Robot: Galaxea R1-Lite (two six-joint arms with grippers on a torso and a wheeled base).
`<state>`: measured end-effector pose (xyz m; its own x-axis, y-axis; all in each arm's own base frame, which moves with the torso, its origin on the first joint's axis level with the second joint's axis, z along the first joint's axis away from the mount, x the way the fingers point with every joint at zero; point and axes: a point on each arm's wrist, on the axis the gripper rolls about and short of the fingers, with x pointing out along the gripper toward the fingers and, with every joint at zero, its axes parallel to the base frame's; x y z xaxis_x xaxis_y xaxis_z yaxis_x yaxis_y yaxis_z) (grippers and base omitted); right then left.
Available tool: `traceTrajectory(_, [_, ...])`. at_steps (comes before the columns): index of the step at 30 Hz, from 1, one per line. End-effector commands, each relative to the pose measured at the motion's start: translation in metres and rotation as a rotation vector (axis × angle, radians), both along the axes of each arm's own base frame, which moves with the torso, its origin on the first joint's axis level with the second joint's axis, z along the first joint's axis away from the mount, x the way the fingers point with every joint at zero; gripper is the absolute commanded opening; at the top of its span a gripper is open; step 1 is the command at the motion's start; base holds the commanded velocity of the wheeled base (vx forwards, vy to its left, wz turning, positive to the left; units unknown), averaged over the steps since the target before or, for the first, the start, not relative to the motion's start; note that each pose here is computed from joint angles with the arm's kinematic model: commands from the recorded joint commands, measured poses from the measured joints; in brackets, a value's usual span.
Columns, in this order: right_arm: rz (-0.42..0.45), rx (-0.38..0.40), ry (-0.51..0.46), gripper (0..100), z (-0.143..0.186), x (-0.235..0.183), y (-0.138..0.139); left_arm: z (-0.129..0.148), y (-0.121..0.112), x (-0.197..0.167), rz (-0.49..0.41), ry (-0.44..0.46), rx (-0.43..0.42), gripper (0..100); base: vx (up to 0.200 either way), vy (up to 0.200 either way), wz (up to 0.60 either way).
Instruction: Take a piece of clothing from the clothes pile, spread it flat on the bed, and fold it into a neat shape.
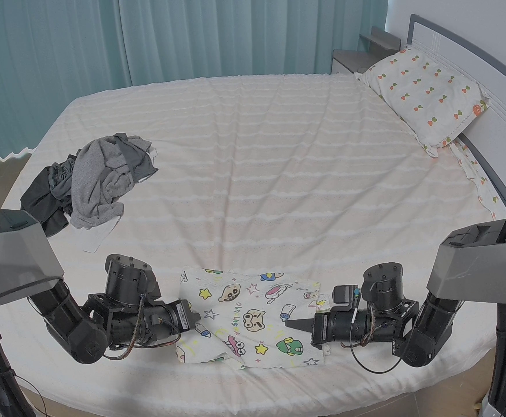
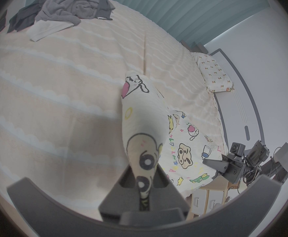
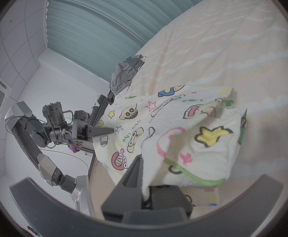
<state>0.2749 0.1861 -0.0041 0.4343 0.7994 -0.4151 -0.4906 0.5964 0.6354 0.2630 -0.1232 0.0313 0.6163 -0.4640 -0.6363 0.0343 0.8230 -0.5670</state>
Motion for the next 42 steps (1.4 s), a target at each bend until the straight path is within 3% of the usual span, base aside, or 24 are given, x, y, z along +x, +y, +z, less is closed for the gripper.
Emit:
traceTrajectory(1, [0.004, 0.002, -0.002, 0, 0.0, 0.0, 0.001, 0.0, 0.001, -0.001, 0.002, 0.003, 0.002, 0, 0.0, 0.2, 0.0])
traceTrajectory(22, [0.022, 0.002, -0.002, 0, -0.002, 0.0, 0.008, 0.001, 0.008, -0.008, 0.012, 0.013, 0.007, 0, 0.0, 0.2, 0.0])
traceTrajectory(42, [0.02, -0.012, 0.017, 0, -0.008, -0.002, 0.007, -0.004, 0.009, -0.013, 0.012, 0.032, 0.026, 0, 0.0, 0.0, 0.0])
